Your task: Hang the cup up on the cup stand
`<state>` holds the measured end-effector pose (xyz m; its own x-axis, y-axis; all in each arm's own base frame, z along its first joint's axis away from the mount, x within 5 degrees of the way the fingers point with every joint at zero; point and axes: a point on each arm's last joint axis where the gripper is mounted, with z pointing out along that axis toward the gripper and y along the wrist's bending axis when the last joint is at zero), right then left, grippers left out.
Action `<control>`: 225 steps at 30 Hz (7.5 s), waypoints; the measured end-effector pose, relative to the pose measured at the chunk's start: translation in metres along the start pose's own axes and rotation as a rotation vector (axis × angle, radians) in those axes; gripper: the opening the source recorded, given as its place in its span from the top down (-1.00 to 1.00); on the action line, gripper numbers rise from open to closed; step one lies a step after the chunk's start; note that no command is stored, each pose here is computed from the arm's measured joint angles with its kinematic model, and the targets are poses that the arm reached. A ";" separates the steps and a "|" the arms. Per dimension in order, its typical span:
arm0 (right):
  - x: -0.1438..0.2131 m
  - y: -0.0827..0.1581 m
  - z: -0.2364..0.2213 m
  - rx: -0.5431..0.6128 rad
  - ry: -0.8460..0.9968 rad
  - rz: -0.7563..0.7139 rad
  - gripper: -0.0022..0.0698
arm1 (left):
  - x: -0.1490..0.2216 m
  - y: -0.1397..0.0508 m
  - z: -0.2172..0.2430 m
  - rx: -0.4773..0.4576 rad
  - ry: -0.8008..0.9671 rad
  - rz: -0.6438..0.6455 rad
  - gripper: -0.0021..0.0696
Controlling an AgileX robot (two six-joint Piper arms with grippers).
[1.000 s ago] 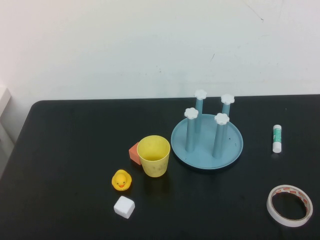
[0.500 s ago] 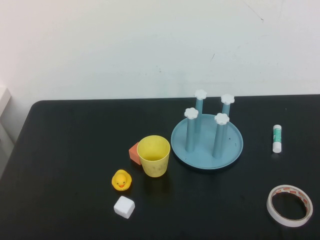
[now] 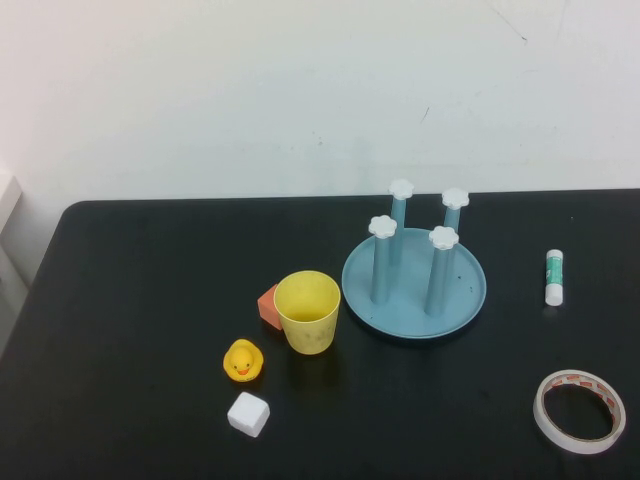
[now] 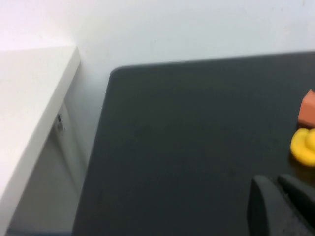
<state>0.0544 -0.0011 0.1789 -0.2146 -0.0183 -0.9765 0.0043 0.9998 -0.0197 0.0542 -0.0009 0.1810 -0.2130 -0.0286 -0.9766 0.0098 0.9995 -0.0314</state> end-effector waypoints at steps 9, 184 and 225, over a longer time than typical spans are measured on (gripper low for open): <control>-0.026 0.001 -0.004 -0.011 -0.295 0.001 0.94 | -0.032 -0.001 -0.006 0.012 -0.361 0.000 0.95; -0.021 0.290 0.354 -0.502 0.846 0.279 0.84 | -0.080 -0.006 0.011 0.033 0.053 -0.032 0.95; -0.255 0.313 0.164 -1.105 0.070 -0.303 0.89 | -0.155 -0.035 -0.018 0.605 -0.066 -1.465 -0.98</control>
<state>0.2707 0.3155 0.3870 -0.1143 -0.2930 -0.9492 -0.9092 0.4159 -0.0189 0.0695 -0.0312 0.3377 -0.3461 -0.9377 -0.0323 0.2178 -0.0468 -0.9749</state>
